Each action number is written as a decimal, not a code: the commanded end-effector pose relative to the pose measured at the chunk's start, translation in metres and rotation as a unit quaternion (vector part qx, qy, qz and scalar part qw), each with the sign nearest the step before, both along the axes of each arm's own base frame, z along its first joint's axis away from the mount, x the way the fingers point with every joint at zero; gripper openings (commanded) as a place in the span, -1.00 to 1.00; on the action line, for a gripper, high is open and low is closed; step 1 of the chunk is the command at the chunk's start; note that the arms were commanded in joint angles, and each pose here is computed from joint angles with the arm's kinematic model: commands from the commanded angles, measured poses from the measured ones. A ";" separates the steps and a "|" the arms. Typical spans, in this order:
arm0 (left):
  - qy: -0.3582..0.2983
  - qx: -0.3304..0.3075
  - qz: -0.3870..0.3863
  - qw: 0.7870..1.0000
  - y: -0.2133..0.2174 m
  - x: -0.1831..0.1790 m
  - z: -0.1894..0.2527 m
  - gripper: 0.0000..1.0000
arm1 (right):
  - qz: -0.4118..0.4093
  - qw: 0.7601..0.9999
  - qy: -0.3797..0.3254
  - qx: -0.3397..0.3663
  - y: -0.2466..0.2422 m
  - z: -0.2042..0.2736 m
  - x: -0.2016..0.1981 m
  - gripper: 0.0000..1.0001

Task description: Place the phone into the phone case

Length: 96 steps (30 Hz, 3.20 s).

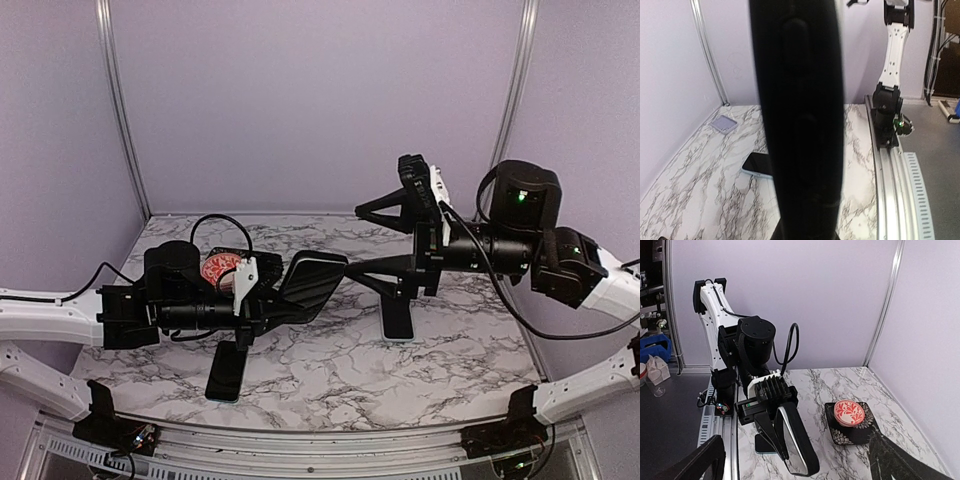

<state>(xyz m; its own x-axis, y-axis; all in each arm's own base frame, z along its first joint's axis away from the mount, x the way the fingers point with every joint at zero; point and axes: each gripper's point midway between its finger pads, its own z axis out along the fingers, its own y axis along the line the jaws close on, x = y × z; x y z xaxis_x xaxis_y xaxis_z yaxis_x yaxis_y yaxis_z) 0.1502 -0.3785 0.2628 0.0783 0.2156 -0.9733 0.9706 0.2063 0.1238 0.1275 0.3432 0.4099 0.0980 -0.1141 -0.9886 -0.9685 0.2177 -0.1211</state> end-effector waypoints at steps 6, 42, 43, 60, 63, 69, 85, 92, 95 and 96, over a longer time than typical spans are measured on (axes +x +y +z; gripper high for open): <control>-0.047 0.052 0.022 0.997 0.002 0.005 -0.013 -1.00 | 0.077 0.990 -0.031 -0.113 0.043 -0.035 0.001 0.77; 0.151 -0.184 -0.083 0.968 -0.023 -0.026 0.075 -1.00 | 0.017 0.991 0.078 0.108 0.020 -0.024 0.016 0.15; 0.153 -0.185 -0.083 0.967 -0.023 -0.026 0.075 -1.00 | 0.026 0.991 0.080 0.105 0.023 -0.026 0.015 -0.04; 0.138 -0.189 -0.055 0.971 -0.003 -0.016 0.072 0.43 | 0.068 0.991 0.068 0.089 0.028 -0.025 0.002 -1.00; 0.108 -0.197 -0.035 0.974 0.009 -0.011 0.083 0.60 | 0.085 0.991 0.066 0.080 0.026 -0.027 -0.005 -1.00; 0.093 -0.204 -0.036 0.974 0.008 -0.010 0.103 0.23 | 0.118 0.989 0.073 0.046 0.034 -0.038 -0.013 -1.00; 0.114 -0.206 0.093 0.967 0.015 0.035 0.091 0.22 | -0.008 0.988 0.150 0.036 0.030 -0.055 0.042 -1.00; 0.155 -0.072 0.420 0.891 0.073 0.136 0.010 0.98 | -0.180 0.928 0.326 0.014 -0.011 -0.129 0.137 -1.00; 0.189 -0.034 0.439 0.877 0.081 0.149 -0.013 0.98 | -0.215 0.888 0.406 -0.002 -0.017 -0.169 0.164 -1.00; 0.196 -0.033 0.439 0.877 0.082 0.149 -0.016 0.98 | -0.225 0.875 0.429 -0.012 -0.019 -0.184 0.171 -1.00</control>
